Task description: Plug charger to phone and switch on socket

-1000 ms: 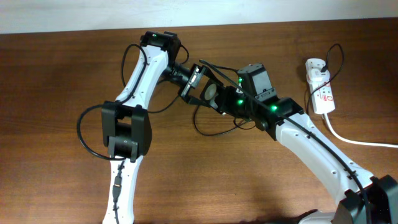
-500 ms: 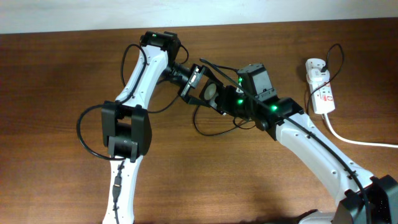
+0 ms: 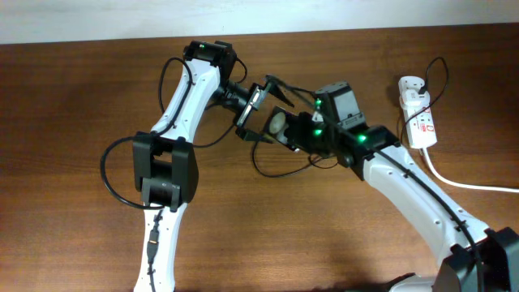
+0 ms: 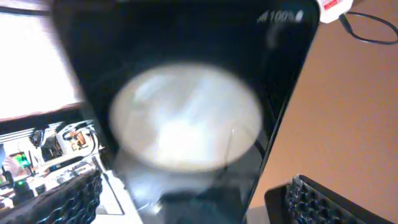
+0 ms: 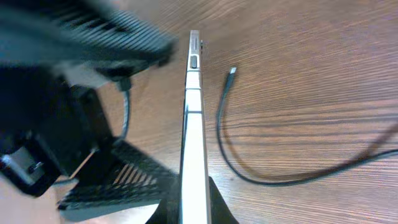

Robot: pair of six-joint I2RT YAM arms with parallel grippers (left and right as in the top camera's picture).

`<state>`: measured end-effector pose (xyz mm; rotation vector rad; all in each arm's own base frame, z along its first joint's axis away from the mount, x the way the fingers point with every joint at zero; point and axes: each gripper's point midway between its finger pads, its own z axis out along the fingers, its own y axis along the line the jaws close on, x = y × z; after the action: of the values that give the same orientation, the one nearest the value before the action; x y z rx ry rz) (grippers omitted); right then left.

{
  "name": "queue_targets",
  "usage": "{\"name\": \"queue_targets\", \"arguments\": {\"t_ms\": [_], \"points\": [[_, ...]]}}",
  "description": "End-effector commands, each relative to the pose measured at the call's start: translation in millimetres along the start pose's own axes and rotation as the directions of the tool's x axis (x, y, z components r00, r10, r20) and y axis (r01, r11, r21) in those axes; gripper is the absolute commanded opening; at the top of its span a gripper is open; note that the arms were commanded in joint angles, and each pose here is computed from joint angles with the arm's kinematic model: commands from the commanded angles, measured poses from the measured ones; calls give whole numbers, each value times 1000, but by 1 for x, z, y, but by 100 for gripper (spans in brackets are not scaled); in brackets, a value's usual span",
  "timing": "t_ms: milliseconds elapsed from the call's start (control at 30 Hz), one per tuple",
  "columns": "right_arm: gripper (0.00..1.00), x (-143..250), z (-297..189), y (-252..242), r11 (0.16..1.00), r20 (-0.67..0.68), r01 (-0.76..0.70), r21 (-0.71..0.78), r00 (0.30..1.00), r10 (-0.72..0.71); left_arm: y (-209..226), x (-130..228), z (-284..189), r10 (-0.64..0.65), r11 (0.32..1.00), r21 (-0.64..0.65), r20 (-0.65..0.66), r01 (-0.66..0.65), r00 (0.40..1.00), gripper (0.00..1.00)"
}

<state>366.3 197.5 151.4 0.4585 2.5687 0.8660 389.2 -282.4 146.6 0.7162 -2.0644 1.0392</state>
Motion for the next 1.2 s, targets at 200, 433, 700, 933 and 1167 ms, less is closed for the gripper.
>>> {"name": "queue_targets", "arguments": {"t_ms": [200,433,700,933,1167], "points": [[4,-29,-15,-24,998,37,-64,23,997,63,2,-4,-4,20,999,-30,51,-18,999,99],[4,-44,-63,-36,1000,97,-5,17,995,3,-15,-12,-20,504,861,36,75,-507,860,99],[4,-28,-104,-30,1000,117,29,13,993,-30,-18,-30,-106,693,656,189,233,-730,683,99],[4,-19,-128,-18,993,144,114,-18,983,-110,-3,-13,-140,732,596,179,280,-783,621,99],[4,-4,-165,-9,979,230,194,-53,957,-178,-11,64,-168,834,462,-24,351,-886,425,99]]}}
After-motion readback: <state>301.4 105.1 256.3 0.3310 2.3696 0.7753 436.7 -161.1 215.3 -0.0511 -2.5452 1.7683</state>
